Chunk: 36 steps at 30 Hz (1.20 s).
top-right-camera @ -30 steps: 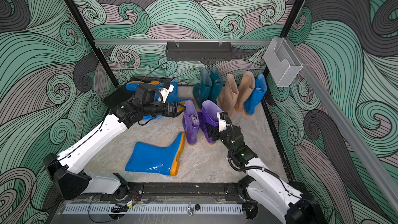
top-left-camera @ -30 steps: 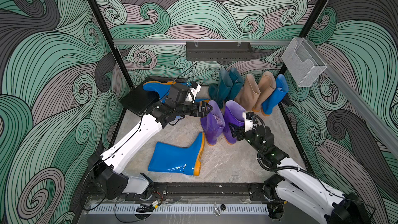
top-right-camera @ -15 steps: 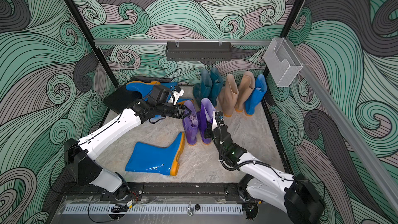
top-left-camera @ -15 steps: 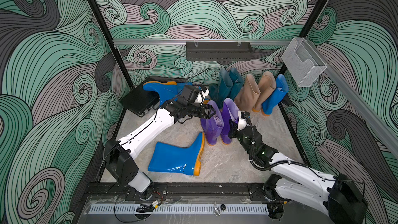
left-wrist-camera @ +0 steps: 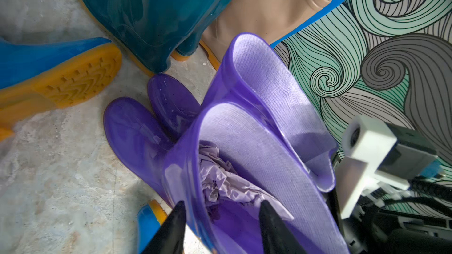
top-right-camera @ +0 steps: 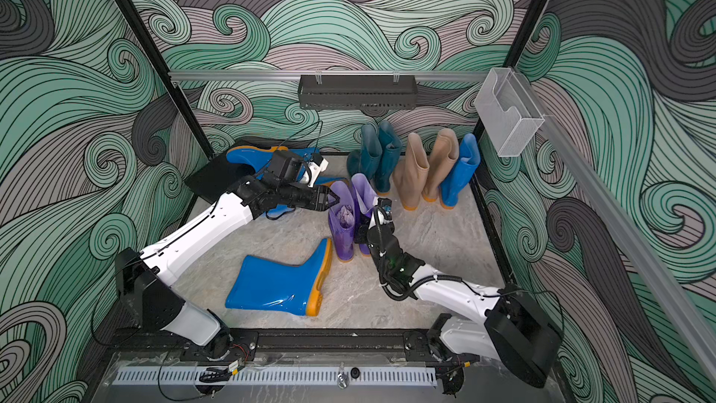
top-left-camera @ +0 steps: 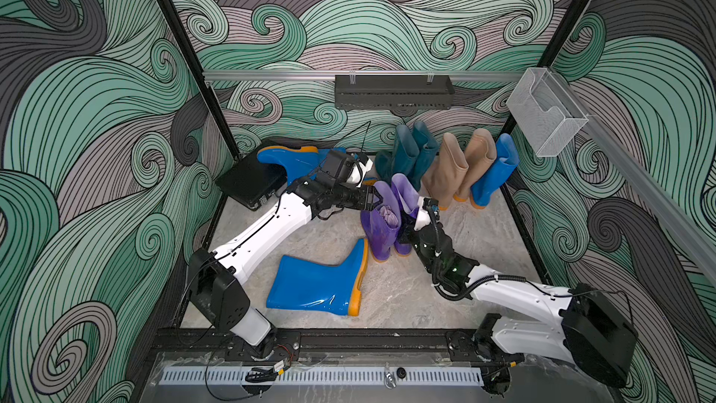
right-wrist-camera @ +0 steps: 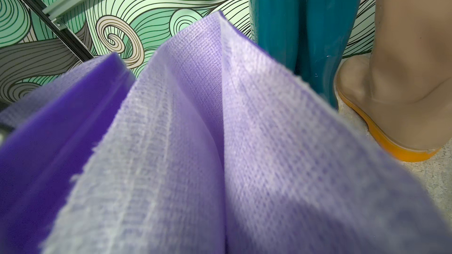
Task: Match and arrange rain boots in pairs
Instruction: Pair a pair of rain boots at the center of the board, then pick up the rain boot at the center of the board.
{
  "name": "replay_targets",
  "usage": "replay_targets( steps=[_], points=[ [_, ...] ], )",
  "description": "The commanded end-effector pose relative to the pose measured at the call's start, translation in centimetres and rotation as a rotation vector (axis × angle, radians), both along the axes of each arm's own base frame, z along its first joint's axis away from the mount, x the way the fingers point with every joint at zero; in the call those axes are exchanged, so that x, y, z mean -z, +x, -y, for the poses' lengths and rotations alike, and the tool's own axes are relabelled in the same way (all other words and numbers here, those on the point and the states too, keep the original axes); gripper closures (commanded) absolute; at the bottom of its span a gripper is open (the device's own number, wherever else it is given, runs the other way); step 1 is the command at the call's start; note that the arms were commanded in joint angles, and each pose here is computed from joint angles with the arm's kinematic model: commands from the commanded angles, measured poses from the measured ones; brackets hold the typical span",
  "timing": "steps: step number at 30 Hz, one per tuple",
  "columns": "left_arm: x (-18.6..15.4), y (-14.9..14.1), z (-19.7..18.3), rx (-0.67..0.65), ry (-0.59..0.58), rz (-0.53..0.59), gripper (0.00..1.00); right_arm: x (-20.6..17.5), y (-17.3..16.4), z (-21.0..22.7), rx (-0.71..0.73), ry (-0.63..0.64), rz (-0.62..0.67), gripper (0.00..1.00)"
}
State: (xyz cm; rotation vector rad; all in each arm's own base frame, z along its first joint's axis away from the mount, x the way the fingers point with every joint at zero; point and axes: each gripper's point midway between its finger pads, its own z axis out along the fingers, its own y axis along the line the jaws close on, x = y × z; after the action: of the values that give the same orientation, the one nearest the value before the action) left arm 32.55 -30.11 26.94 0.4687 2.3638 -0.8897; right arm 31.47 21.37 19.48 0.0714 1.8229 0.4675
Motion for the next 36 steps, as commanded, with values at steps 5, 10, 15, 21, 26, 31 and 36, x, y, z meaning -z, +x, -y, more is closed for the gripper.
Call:
replay_targets(
  steps=[5,10,15,21,26,31,36],
  points=[
    [-4.8,0.3,-4.3,-0.094,0.065,0.116,0.22,-2.2,-1.0,3.7,0.122,-0.045,-0.010,0.31],
    [-5.1,-0.3,-10.2,-0.243,0.061,0.089,0.15,-4.8,-2.5,5.4,0.099,-0.120,0.021,0.14],
    [-2.0,-0.8,-16.4,-0.405,0.085,0.000,0.09,-7.9,-3.6,5.2,0.008,-0.189,0.056,0.10],
    [5.6,-3.9,-20.8,-0.556,0.156,-0.287,0.06,-10.1,-4.2,3.2,-0.135,-0.312,0.044,0.10],
    [12.0,-7.6,-24.8,-0.724,0.305,-0.531,0.04,-10.3,-4.1,2.2,-0.188,-0.330,0.036,0.10],
    [16.0,-10.2,-26.5,-0.772,0.388,-0.719,0.02,-10.3,-4.2,1.9,-0.204,-0.333,0.050,0.10],
    [18.5,-10.8,-26.7,-0.781,0.394,-0.752,0.01,-9.9,-4.5,2.2,-0.215,-0.366,0.064,0.08]
  ],
)
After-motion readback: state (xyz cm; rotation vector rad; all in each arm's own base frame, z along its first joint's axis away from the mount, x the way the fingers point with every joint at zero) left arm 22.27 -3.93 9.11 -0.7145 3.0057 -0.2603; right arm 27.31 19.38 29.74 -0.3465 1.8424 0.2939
